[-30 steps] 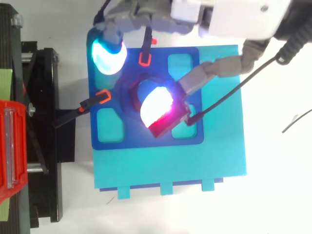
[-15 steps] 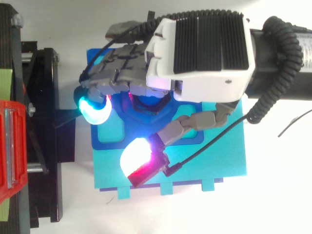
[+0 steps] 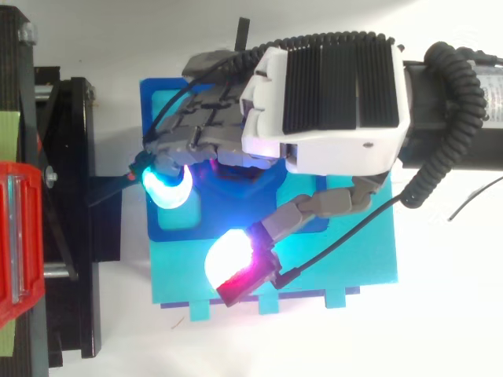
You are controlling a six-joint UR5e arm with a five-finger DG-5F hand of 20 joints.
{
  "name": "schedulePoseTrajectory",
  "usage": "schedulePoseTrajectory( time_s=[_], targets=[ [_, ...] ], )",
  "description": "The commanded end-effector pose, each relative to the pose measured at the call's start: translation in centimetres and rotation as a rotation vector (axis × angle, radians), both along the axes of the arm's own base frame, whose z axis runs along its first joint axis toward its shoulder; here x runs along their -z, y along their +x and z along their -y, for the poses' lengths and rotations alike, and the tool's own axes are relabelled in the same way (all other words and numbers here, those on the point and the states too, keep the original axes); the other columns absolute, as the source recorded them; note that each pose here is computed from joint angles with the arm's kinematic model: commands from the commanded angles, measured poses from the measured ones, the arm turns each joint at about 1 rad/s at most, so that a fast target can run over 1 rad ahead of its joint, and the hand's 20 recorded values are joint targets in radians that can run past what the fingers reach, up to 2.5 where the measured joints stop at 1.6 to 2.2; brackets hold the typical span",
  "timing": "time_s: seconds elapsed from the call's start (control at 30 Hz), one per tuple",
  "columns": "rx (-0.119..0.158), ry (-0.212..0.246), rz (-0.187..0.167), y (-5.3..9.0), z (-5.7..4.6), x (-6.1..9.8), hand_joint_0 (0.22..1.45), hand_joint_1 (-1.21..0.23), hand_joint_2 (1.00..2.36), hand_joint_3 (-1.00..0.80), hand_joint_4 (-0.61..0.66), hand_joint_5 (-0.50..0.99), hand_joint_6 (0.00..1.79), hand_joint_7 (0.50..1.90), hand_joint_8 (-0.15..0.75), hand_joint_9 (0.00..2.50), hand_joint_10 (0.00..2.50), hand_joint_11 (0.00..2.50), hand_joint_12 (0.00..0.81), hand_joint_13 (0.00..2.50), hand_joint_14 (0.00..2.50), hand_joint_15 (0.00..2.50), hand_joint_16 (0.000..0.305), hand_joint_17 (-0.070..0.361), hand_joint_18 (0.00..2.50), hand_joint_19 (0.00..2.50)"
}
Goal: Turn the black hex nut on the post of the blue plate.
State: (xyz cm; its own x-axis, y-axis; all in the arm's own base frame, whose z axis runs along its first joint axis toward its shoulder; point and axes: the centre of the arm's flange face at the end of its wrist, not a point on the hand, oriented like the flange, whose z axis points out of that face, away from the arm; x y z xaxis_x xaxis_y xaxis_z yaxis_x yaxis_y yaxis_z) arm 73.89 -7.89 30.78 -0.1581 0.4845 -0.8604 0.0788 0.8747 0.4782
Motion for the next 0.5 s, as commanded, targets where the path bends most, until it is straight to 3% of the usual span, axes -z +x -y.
schedulePoseTrajectory(
  time_s=[0.0, 0.27, 0.47],
  targets=[
    [0.001, -0.001, -0.012, -0.2, 0.5, 0.1, 0.45, -0.38, 1.0, -0.5, 0.28, -0.14, 0.5, 0.96, 0.26, 0.52, 0.0, 0.1, 0.372, 0.43, 0.01, 0.19, 0.054, 0.121, 0.21, 0.27],
    [-0.007, -0.003, -0.025, -0.6, 1.9, 0.2, 0.45, -0.38, 1.0, -0.5, 0.27, -0.14, 0.5, 0.97, 0.261, 0.52, 0.0, 0.1, 0.369, 0.43, 0.01, 0.18, 0.053, 0.12, 0.22, 0.27],
    [-0.033, -0.003, -0.039, -1.0, 3.1, 0.3, 0.45, -0.38, 1.0, -0.5, 0.28, -0.14, 0.5, 0.96, 0.259, 0.53, 0.0, 0.1, 0.369, 0.43, 0.01, 0.18, 0.053, 0.12, 0.22, 0.27]
  ],
)
